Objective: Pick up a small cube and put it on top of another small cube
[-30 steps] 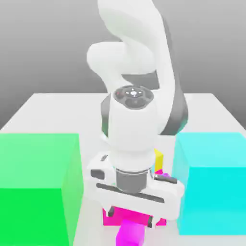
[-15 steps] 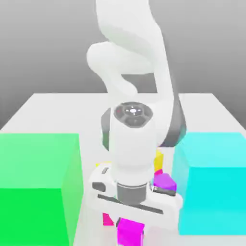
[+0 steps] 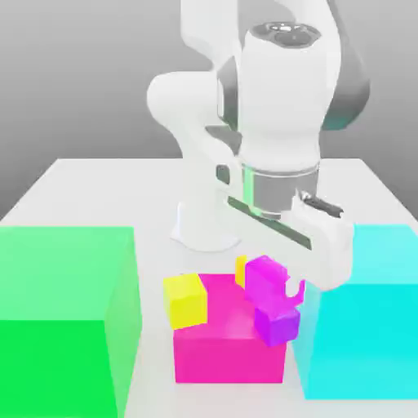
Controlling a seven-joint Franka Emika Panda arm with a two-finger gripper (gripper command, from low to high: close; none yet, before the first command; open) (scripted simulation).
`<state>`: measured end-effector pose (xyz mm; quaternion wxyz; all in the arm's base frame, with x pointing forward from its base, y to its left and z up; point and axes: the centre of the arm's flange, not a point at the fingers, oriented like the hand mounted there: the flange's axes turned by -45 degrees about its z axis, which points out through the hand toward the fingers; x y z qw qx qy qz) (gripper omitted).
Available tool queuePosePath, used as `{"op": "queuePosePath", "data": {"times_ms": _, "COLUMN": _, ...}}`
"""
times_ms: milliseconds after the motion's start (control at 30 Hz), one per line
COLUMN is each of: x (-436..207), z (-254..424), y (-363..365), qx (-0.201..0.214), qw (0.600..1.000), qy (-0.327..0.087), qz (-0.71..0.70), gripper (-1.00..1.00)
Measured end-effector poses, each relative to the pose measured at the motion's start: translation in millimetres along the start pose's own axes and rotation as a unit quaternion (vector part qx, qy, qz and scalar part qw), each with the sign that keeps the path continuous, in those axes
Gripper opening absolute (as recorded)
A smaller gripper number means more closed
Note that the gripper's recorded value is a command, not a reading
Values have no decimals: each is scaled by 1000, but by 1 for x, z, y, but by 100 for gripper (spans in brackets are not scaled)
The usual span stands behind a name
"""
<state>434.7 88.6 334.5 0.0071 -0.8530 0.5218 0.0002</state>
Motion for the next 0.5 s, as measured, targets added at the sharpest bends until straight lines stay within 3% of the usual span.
{"op": "queuePosePath", "data": {"times_ms": 200, "x": -11, "z": 43, "y": 6, "qx": -6, "qw": 999, "qy": 6, "qz": 51, "gripper": -100}}
{"op": "queuePosePath", "data": {"times_ms": 233, "x": -11, "z": 51, "y": 7, "qx": -5, "qw": 999, "qy": 5, "qz": 51, "gripper": 100}}
{"op": "queuePosePath", "data": {"times_ms": 500, "x": -11, "z": 43, "y": 6, "qx": -7, "qw": 999, "qy": 6, "qz": 52, "gripper": 100}}
